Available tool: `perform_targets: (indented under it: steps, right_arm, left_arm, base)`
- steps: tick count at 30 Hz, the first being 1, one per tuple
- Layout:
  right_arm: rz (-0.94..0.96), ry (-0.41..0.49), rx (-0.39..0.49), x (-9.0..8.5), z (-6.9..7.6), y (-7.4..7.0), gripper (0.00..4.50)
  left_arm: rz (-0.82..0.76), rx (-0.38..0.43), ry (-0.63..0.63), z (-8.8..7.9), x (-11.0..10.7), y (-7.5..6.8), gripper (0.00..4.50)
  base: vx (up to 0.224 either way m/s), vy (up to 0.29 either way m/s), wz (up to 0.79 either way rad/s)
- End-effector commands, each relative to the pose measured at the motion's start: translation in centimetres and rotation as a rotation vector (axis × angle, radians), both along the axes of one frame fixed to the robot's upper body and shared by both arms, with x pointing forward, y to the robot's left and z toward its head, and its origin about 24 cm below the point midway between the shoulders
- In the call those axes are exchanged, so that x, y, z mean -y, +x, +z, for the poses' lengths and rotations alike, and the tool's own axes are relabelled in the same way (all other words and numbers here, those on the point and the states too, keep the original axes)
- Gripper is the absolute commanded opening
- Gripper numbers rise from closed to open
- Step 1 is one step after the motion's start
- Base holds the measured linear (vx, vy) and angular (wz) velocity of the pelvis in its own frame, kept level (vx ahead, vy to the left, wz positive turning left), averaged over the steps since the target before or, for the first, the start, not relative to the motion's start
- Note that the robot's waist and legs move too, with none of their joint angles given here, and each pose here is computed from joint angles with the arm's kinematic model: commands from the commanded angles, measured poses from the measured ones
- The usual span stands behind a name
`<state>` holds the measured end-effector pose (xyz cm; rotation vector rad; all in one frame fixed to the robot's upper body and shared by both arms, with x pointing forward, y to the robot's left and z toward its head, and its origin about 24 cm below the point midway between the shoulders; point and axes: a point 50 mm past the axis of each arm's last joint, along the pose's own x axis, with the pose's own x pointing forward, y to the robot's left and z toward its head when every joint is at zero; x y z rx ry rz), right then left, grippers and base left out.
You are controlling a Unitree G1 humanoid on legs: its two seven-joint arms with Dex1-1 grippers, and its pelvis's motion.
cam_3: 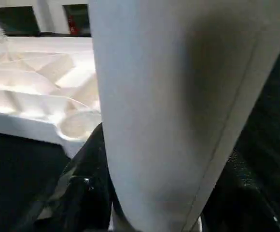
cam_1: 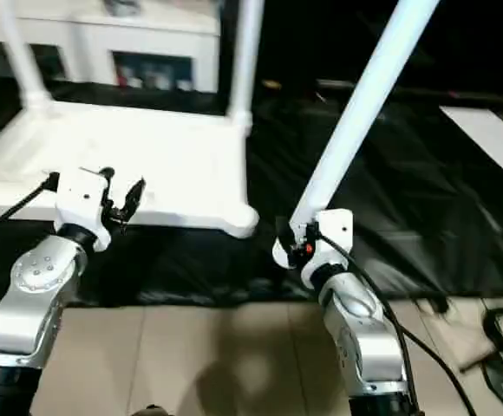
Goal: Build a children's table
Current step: Pick table leg, then move to table
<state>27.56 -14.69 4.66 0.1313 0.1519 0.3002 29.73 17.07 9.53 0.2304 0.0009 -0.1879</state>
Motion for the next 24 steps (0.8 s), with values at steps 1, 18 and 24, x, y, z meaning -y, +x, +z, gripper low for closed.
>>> perform_targets:
  steps: [1,18,24]
  right_arm:
    - [-0.016,-0.012,0.017,0.7,0.4,0.2,1.91]
    - [0.137,-0.078,0.058,0.5,1.7,0.4,1.91]
    - [0.09,-0.049,0.054,1.1,1.6,0.5,1.91]
  left_arm:
    - [-0.033,-0.013,-0.006,0.2,0.6,0.1,2.81]
    - [0.014,-0.029,-0.143,-0.5,0.2,-0.7,2.81]
    - [-0.019,-0.037,-0.125,-0.6,0.9,-0.7,2.81]
  base:
    - [-0.05,-0.099,-0.1]
    - [-0.013,-0.027,0.02]
    - [0.083,0.025,0.28]
